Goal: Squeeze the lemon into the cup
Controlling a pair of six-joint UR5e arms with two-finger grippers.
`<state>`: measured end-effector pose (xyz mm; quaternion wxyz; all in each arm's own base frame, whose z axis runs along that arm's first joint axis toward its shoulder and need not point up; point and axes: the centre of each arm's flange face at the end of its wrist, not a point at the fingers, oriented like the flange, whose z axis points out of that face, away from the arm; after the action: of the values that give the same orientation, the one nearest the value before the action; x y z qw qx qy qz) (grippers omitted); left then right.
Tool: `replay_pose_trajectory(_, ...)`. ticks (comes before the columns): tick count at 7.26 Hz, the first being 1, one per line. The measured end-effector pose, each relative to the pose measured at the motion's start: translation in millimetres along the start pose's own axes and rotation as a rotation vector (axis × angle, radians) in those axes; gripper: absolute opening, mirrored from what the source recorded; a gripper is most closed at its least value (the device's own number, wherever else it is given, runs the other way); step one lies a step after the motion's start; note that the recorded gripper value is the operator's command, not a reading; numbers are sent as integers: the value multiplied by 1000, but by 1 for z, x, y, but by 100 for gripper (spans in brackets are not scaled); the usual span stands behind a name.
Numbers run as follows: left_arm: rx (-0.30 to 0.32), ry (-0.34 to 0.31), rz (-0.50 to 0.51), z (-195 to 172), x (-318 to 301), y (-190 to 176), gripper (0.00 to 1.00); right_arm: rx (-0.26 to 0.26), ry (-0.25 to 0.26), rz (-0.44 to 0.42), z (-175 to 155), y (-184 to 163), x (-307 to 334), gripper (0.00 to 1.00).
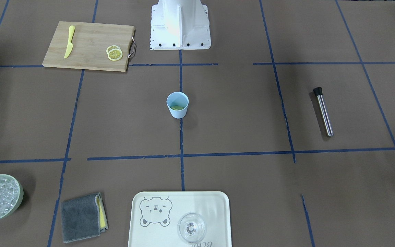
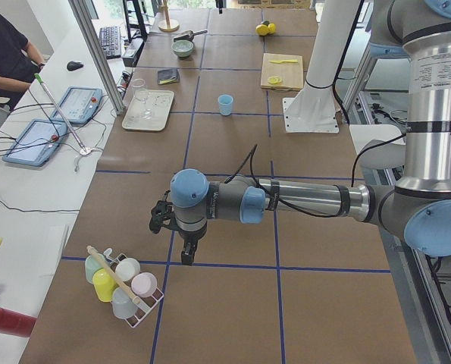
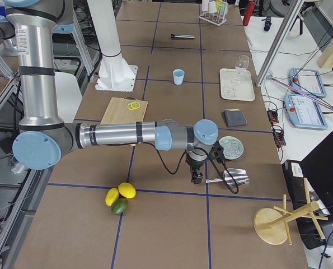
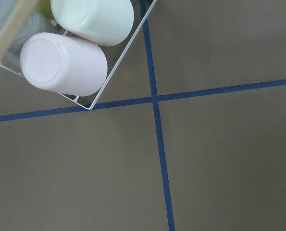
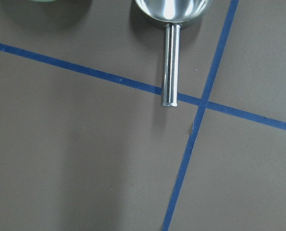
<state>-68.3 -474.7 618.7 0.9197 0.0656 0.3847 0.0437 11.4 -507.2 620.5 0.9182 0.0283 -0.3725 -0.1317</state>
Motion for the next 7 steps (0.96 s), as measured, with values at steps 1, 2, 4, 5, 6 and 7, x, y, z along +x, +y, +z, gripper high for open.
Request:
replay_pose_trajectory(1, 0, 0, 0, 0, 0, 0, 100, 6, 10, -2, -4, 0, 4, 100)
replay_pose_trajectory(2, -1, 0, -2, 0, 0, 0, 100, 9, 15, -1, -6, 2, 6, 100)
replay_pose_trajectory(4, -14, -3, -14, 2, -4, 7, 100, 5, 16, 13, -4, 7, 10, 100)
replay_pose_trajectory(5, -25, -5, -24, 1, -3, 11, 100, 3, 15, 20, -2, 8, 11, 100)
replay_pose_trajectory(6, -34, -6, -32, -3, 0, 14, 100, 1, 14, 24, -1, 8, 12, 100)
replay_pose_trajectory(7, -39, -7, -37, -7, 3, 14, 100, 0, 16, 25, 0, 9, 13, 100)
